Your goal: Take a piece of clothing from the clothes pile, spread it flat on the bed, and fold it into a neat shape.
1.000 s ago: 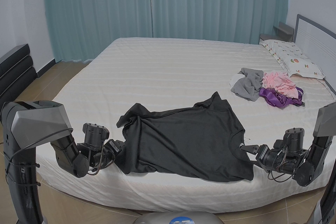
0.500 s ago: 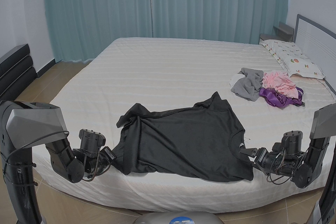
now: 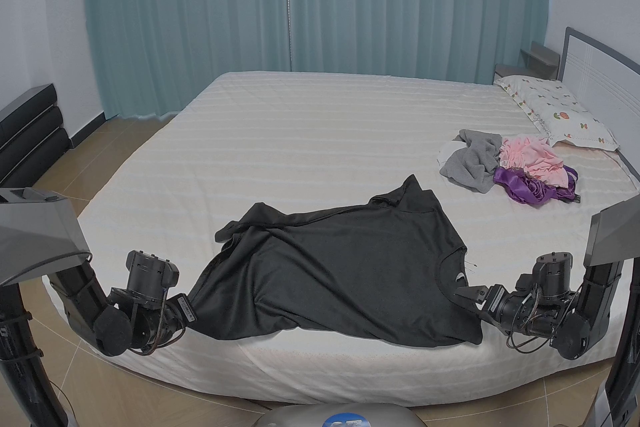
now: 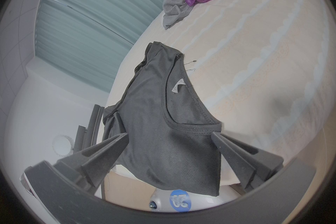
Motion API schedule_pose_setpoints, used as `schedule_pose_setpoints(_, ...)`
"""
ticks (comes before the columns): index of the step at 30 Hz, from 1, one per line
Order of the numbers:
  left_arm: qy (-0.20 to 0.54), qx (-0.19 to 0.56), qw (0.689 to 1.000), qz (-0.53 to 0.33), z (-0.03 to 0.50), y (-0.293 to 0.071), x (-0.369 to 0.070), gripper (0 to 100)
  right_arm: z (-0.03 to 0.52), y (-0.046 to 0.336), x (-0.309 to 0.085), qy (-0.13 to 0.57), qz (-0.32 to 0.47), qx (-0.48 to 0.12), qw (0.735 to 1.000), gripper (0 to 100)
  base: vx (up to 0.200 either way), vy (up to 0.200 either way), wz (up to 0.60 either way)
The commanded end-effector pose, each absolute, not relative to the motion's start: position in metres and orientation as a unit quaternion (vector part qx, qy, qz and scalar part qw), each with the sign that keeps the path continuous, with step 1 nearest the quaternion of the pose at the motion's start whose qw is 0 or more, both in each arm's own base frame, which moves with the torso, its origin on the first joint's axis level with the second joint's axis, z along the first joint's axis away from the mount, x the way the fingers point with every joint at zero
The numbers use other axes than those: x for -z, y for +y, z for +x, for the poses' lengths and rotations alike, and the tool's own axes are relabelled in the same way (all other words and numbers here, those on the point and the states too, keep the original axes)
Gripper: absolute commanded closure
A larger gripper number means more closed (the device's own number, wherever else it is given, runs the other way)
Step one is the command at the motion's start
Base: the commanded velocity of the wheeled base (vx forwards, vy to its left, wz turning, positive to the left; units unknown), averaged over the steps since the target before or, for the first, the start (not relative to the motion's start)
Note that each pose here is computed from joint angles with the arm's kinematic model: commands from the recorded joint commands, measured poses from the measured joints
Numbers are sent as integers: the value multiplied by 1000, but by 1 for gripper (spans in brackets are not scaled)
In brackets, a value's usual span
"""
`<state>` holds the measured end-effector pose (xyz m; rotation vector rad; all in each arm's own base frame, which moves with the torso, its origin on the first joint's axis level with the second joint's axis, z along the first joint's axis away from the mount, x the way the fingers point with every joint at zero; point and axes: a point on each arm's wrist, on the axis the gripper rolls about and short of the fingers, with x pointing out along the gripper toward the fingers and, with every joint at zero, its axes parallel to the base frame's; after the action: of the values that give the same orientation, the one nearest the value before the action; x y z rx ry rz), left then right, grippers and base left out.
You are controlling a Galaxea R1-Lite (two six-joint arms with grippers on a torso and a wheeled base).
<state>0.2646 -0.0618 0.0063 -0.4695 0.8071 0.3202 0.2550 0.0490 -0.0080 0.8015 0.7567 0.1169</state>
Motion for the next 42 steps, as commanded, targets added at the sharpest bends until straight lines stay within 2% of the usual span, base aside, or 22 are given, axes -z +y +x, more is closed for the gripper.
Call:
schedule_pose_setpoints(1, 391, -164, 882, -205, 259, -57, -11, 100, 255, 46, 15, 367, 363, -51, 855, 0, 0, 0, 0)
schedule_pose_setpoints(9, 400, -202, 881, -150, 255, -37, -9, 100, 255, 40, 25, 373, 331, -35, 866, 0, 0, 0, 0)
schedule_pose_setpoints(20, 404, -199, 880, -154, 259, -35, -5, 100, 254, 44, 33, 377, 320, -45, 868, 0, 0, 0, 0)
schedule_pose_setpoints(21, 402, -194, 881, -158, 260, -36, -6, 100, 255, 45, 32, 375, 320, -46, 869, 100, 0, 0, 0)
schedule_pose_setpoints(28, 385, -175, 886, -190, 266, -37, -6, 100, 259, 43, 23, 356, 330, -53, 873, 100, 0, 0, 0)
schedule_pose_setpoints(34, 400, -140, 878, -223, 270, -33, 0, 100, 279, 45, 8, 307, 360, -62, 879, 100, 0, 0, 0)
schedule_pose_setpoints(42, 405, -138, 874, -230, 272, -30, 4, 100, 318, 37, 0, 245, 378, -62, 891, 100, 0, 0, 0)
